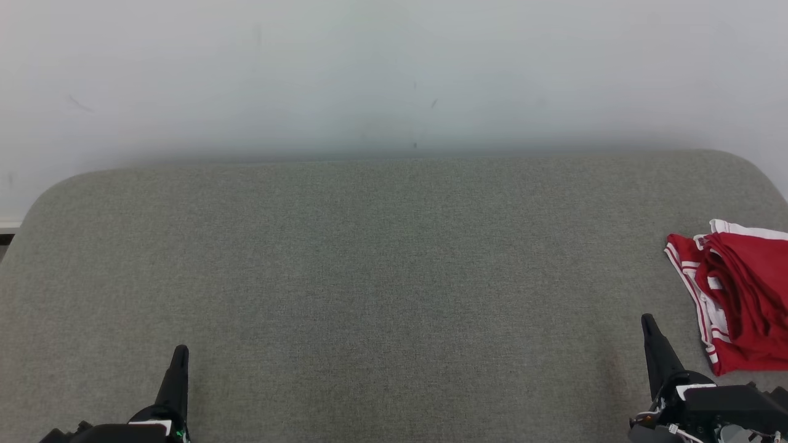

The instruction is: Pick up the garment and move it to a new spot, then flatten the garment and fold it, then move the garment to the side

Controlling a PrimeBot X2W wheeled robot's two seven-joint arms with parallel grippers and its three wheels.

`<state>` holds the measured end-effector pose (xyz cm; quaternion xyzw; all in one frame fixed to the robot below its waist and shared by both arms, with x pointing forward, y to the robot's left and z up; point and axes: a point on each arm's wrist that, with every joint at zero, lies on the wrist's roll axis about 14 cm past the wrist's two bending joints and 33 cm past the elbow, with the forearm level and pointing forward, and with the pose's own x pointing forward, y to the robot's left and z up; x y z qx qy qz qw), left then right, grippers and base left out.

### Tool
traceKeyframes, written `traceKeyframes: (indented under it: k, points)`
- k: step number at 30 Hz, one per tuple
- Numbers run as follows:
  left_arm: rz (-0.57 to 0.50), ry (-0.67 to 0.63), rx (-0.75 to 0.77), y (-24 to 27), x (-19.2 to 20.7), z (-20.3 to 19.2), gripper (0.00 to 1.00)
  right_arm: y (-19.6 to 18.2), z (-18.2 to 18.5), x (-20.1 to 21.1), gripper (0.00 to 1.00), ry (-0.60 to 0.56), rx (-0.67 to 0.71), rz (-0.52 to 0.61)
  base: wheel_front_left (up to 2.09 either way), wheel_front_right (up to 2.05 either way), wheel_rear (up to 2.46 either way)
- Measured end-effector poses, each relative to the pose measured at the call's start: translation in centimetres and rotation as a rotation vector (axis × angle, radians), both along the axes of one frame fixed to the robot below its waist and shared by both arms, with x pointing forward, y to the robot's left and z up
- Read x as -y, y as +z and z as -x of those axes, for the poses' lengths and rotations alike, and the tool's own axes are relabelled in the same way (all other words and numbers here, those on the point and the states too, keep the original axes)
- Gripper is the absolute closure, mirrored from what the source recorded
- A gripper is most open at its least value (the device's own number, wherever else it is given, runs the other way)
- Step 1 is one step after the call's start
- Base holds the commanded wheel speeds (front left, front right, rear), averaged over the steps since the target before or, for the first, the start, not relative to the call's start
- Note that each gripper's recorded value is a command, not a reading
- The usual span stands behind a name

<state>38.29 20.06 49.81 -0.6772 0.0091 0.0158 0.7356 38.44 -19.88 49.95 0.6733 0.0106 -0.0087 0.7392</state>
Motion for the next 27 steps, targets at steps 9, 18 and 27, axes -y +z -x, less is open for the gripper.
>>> traceKeyframes:
  k: [9,18,27]
  points:
    - [0.058,-0.009,0.022,0.56,0.15,-0.43,1.0,0.46,-0.31,0.08,1.0,0.0,0.016,-0.063,0.0,0.0,0.0]
    - [0.087,-0.012,0.026,0.62,0.2,-0.49,1.0,0.57,-0.36,0.14,1.0,-0.002,0.021,-0.094,0.0,0.0,0.0]
    - [0.087,-0.013,0.026,0.63,0.2,-0.49,1.0,0.58,-0.36,0.16,1.0,-0.003,0.021,-0.095,0.0,0.0,0.0]
